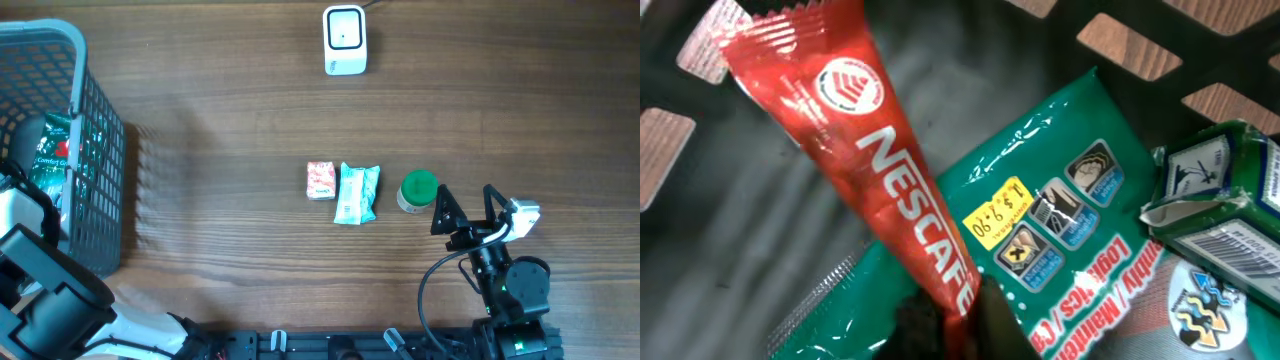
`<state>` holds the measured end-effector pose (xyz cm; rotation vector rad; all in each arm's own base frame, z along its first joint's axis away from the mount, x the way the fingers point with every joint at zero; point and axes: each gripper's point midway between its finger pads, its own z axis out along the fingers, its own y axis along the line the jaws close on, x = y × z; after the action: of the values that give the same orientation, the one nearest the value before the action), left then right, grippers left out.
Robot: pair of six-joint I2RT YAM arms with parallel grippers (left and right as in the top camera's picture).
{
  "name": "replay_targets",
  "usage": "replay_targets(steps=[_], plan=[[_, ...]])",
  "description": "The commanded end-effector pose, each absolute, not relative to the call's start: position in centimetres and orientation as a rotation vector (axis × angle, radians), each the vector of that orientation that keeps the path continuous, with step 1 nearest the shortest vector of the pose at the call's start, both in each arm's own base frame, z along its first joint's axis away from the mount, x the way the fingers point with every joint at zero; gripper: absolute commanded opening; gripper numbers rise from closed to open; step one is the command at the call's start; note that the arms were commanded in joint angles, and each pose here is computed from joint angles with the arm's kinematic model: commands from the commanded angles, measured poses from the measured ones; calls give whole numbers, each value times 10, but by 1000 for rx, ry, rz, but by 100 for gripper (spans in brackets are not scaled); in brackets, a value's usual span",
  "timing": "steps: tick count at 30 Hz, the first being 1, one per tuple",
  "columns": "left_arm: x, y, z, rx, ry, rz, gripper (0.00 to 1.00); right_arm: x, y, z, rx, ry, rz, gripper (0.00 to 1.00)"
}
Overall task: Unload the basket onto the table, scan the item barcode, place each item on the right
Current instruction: 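Reach the left gripper into the basket and grasp the red Nescafe stick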
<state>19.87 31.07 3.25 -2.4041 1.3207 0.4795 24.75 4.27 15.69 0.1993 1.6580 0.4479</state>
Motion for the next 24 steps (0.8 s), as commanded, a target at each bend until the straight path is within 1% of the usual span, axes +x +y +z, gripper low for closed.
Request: replay_targets(steps=[1,7,14,18,22,24], plan=[[198,310,44,-2402,1288,444,4,248,41,157,191,1655,427,100],[208,316,114,-2258,1154,326,4,248,41,157,191,1655,427,100],[224,309,216,-2010,991,77,4,248,41,157,191,1655,427,100],[240,287,266,-1857,982,-125,4,248,41,157,191,1655,427,100],[260,253,311,-1680,1026,-330,4,248,41,157,191,1655,427,100],[270,231,338,-1538,1080,-398,4,248,41,157,191,1655,427,100]])
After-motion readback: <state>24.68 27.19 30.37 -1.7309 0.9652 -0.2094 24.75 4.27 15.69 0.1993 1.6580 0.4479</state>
